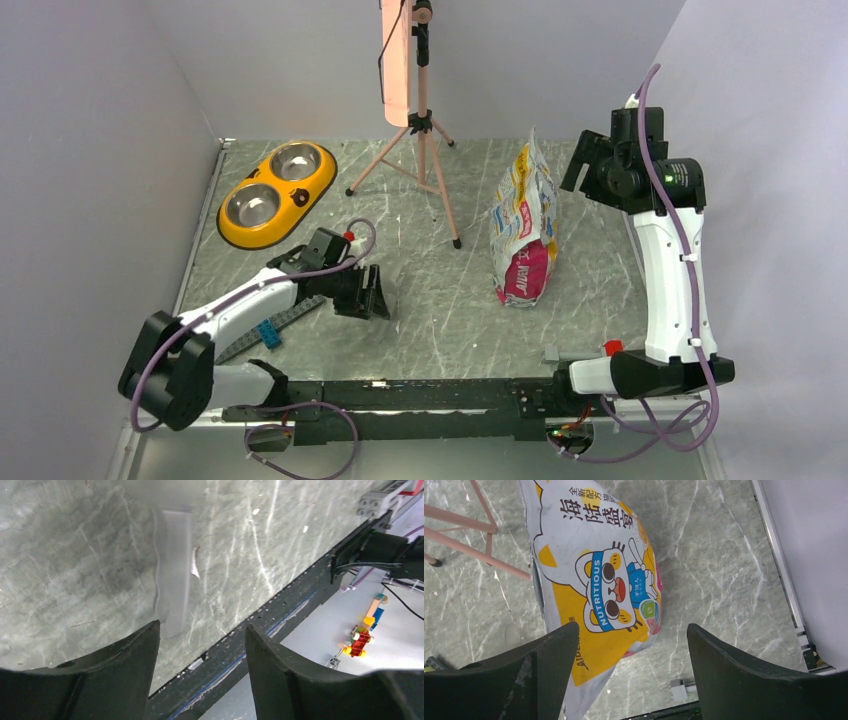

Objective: Serve the pet food

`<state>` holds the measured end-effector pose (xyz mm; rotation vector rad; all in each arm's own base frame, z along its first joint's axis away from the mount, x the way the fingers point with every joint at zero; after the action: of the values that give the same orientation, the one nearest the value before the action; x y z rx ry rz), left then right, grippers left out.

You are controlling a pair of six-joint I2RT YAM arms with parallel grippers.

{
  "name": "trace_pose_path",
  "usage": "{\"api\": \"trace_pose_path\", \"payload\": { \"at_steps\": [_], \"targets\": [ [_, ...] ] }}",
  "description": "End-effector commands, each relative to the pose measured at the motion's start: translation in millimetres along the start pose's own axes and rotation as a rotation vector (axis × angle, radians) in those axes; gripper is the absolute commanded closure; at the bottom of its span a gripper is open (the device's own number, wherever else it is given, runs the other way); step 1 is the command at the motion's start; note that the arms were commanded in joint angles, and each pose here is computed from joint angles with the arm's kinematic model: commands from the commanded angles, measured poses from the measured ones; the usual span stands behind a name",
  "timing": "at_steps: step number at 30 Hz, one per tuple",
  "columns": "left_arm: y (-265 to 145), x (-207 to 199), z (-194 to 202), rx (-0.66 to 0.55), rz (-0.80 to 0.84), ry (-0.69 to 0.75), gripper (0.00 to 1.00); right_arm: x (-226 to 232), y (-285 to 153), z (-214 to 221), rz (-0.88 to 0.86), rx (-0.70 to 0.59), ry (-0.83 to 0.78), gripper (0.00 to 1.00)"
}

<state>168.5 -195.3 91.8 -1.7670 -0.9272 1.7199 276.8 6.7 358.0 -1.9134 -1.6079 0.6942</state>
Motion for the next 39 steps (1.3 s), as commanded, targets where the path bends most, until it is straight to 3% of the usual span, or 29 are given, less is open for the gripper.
{"api": "trace_pose_path", "payload": {
  "at_steps": [1, 10, 17, 20, 25, 29, 35, 39],
  "targets": [
    [-28.3, -26.2, -7.6, -0.071, 0.05, 0.042, 0.29, -1.5, -1.1, -17.0, 0.002, -0.065, -0.014, 0.16],
    [-84.8, -61.0, 2.3, -0.18, 0.14, 0.089, 0.26, -0.4, 10.5, -21.7, -0.015, -0.039, 0.021, 0.18],
    [-120.2, -95.0, 18.5, -0.205, 0.309, 0.087, 0.25, 31.3, 5.2, -37.3, -0.235, -0.134, 0.033, 0.35],
    [-139.7, -116.5, 14.5, -0.248, 0.375, 0.131, 0.21, 43.7, 17.4, -39.3, -0.307, -0.134, 0.019, 0.49],
    [-179.7, -151.0, -0.5, -0.401, 0.445, 0.24, 0.18, 58.6, 28.6, -33.8, -0.395, -0.097, 0.024, 0.64],
    [-195.6, -170.6, -12.6, -0.509, 0.499, 0.277, 0.23, 67.4, 29.4, -23.4, -0.464, -0.091, 0.013, 0.67],
    [-202.6, -213.7, -15.6, -0.598, 0.551, 0.349, 0.22, 65.4, 45.0, -7.6, -0.433, -0.021, 0.006, 0.87],
    [-198.9, -230.7, -14.2, -0.62, 0.525, 0.385, 0.22, 66.4, 49.4, 1.1, -0.438, -0.001, 0.01, 0.9]
  ]
}}
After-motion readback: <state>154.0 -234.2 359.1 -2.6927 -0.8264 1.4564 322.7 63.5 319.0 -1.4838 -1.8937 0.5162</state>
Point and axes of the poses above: each gripper's point midway between its finger pads, its own y axis out along the fingers, its own x axis along the line the jaws close on, z = x × y, the point moved 3 cm from there along -y, back along the fingers, and after that the axes turned 15 degrees about -y, right-handed, at the moved point
